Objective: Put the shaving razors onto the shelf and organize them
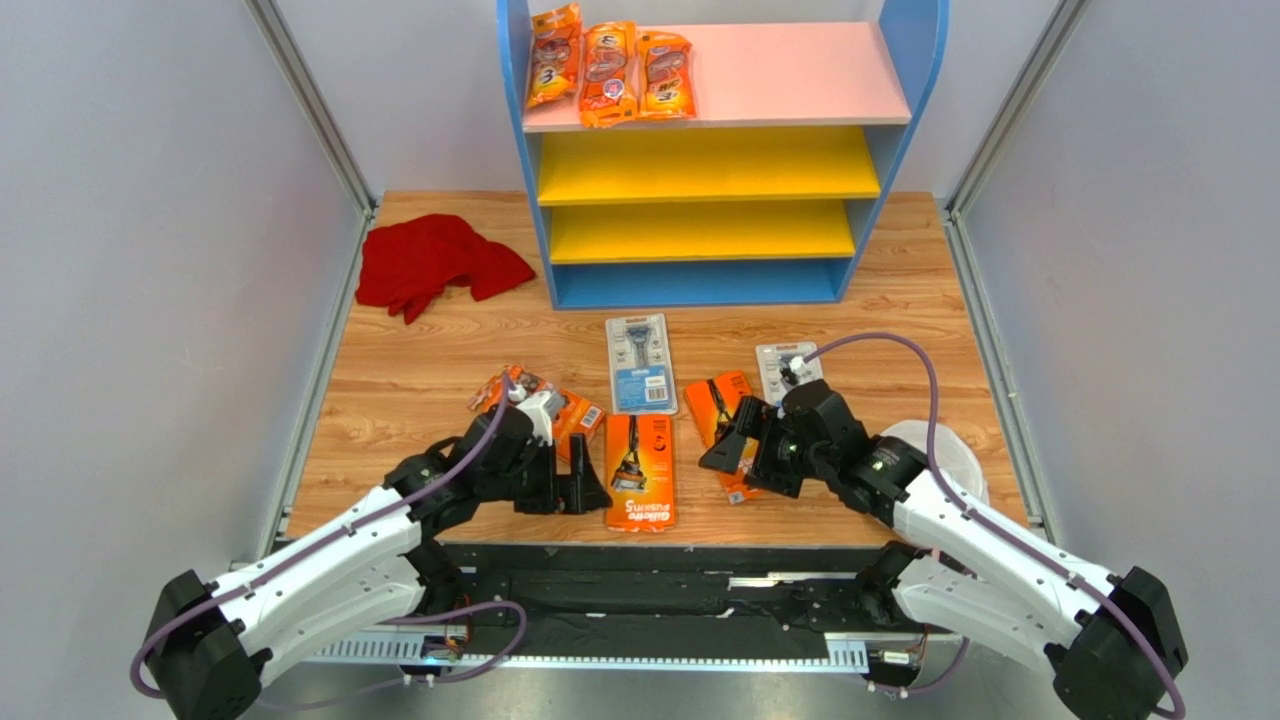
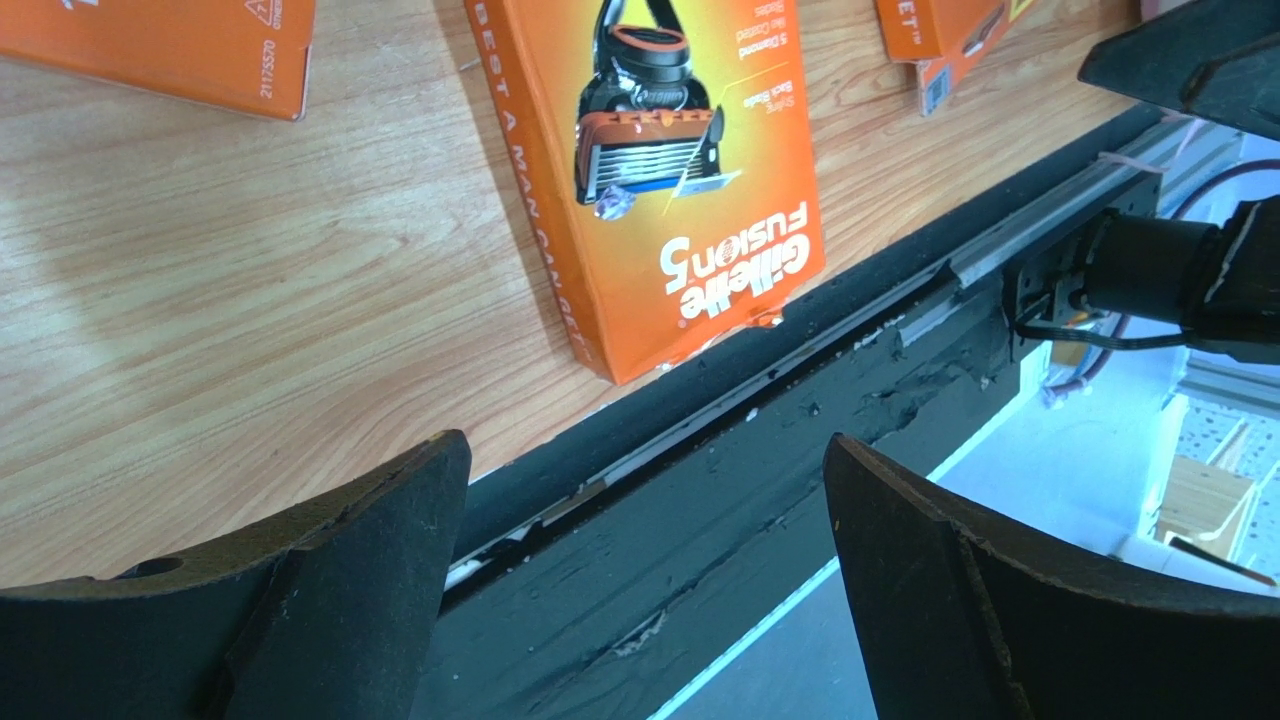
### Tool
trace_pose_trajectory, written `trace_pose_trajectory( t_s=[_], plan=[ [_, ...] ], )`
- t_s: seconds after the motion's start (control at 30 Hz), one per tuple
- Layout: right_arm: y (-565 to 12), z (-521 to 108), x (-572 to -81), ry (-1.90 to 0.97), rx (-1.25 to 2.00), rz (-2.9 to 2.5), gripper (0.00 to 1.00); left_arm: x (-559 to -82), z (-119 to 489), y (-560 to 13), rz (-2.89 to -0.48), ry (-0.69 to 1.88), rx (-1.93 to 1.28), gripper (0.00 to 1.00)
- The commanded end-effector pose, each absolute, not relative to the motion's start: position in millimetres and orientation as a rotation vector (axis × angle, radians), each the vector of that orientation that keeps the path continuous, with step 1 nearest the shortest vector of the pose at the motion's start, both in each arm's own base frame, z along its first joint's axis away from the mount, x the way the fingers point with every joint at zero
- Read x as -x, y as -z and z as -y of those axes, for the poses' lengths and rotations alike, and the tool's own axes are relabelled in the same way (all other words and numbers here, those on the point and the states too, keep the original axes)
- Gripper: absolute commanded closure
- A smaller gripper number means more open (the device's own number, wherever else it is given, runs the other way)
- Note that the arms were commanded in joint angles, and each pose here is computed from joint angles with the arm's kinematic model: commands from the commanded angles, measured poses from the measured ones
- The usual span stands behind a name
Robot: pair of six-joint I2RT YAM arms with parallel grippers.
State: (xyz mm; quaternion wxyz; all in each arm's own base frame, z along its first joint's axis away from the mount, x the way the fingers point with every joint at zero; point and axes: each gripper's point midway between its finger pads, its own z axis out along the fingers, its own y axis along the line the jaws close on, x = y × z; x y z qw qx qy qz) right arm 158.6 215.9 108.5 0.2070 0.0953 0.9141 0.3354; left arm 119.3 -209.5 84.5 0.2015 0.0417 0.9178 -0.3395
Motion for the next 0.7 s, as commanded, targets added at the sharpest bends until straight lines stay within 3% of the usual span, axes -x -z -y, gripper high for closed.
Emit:
trace_pose_trajectory(
  t_s=[0.0,0.67],
  plan=[
    [-123.0,-225.9,-174.3,-0.971,-0.272,-2.465,0.14,-130.4,220.4,-111.4,-2.458,1.021,-0.105,0.03],
    [-37.6,-283.9,-170.4,-0.962,-0.287,-2.682,0.17,-151.8,244.3,-68.9,-2.705,0.876,-0.033,0.03]
  ],
)
